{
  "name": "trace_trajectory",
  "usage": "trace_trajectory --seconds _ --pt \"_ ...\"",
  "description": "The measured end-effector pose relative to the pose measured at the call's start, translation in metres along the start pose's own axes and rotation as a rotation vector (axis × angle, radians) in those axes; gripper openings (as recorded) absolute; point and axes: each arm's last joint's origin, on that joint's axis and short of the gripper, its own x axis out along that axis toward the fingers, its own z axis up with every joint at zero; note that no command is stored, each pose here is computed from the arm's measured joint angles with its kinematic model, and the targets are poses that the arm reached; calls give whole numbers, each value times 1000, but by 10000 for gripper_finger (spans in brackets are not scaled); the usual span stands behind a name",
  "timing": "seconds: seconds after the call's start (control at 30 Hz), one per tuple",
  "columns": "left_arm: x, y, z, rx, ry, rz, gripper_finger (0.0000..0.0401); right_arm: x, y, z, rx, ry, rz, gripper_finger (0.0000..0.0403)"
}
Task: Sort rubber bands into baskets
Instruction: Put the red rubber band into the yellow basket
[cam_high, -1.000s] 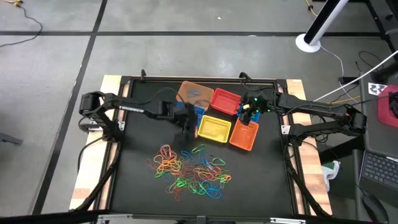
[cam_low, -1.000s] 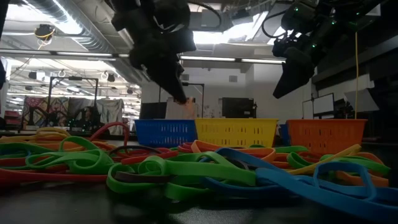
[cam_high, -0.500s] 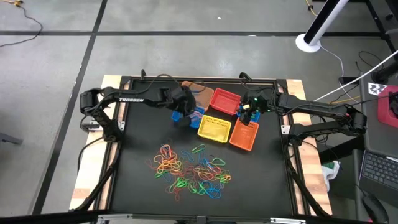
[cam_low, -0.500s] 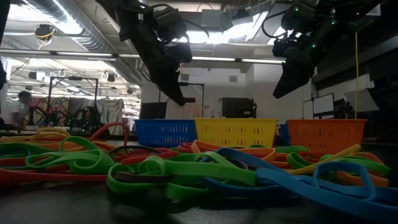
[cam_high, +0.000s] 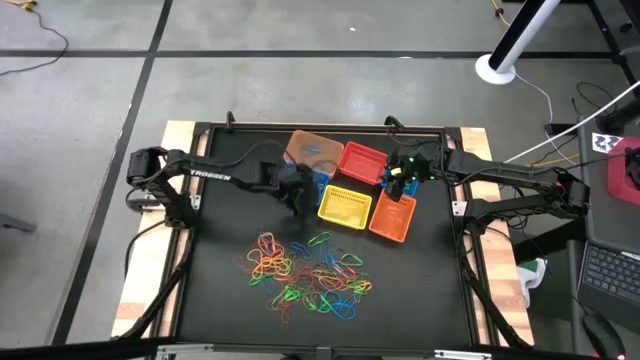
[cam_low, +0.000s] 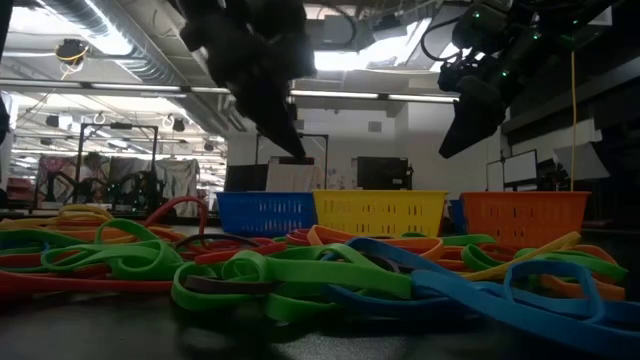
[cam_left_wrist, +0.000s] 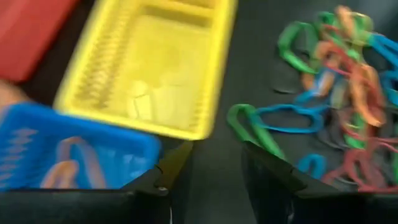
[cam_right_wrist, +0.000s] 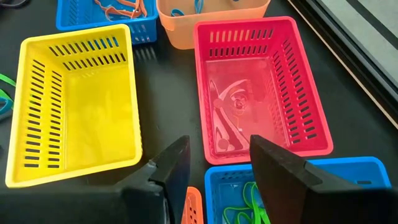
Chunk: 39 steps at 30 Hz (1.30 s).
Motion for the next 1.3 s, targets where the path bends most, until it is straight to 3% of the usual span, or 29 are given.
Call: trace_trajectory --seconds 0.23,0.47,0.93,1.3 --pt "5 -49 1 117 16 -86 133 0 0 0 0 0 0 168" --pt "9 -75 -2 176 37 -131 133 0 0 0 0 0 0 168" --pt "15 -123 -13 106 99 -204 133 0 0 0 0 1 0 168" --pt "15 -157 -22 -123 146 -221 133 0 0 0 0 0 1 168"
